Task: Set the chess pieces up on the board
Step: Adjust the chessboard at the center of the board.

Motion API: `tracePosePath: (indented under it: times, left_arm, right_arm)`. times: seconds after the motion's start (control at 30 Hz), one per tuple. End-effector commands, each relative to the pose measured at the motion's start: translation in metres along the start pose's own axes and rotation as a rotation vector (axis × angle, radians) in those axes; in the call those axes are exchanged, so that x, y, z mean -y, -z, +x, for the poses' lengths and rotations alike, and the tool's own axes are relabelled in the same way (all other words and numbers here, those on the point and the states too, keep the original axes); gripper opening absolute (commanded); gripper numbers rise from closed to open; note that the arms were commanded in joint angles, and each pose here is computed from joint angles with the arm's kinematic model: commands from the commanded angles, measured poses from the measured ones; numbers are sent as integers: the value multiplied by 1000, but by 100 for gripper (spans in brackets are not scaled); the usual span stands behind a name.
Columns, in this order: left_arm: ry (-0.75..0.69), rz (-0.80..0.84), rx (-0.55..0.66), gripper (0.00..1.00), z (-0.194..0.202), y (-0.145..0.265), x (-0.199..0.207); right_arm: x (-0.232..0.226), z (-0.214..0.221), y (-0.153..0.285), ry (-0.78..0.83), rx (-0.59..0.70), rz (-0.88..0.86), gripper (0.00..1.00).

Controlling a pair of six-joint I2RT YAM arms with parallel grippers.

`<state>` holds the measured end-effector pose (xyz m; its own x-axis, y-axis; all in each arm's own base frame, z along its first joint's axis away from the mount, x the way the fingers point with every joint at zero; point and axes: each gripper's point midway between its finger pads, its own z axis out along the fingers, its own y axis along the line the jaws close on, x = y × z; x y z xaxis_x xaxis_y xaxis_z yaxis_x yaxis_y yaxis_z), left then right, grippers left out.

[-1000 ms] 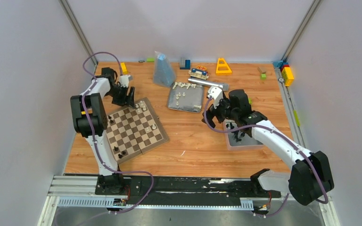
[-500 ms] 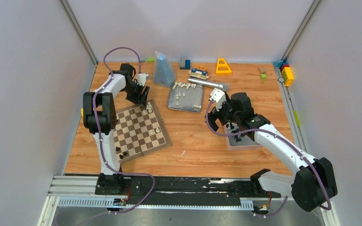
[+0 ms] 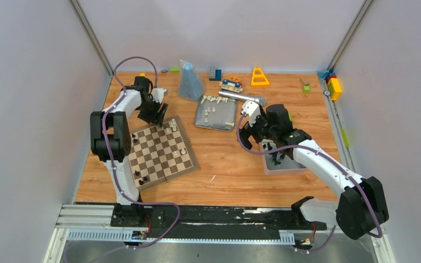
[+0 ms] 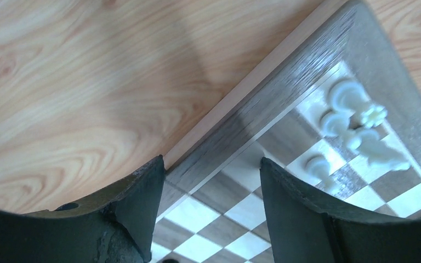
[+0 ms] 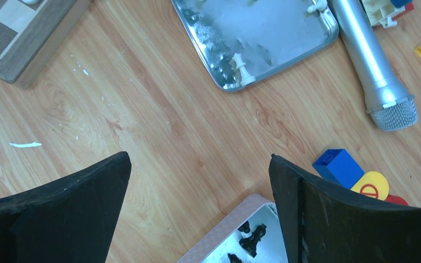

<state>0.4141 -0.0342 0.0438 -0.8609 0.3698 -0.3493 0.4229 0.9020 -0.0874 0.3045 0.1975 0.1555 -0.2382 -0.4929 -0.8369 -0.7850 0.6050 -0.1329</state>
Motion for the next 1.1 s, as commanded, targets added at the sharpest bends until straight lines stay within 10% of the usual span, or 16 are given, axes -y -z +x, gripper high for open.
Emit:
tracePosePath:
  times: [0.0, 0.53, 1.07]
  left_arm:
    - [4, -99, 36, 73, 8, 38, -18]
    - [375, -182, 208, 97, 88, 149, -66]
    - [480, -194, -27, 80, 225, 142, -67]
  right_arm:
    - [4, -36, -4, 34, 71, -30, 100]
    - [-35, -96, -143, -15, 21, -263, 96]
    - [-91, -63, -194, -7, -62, -441, 71]
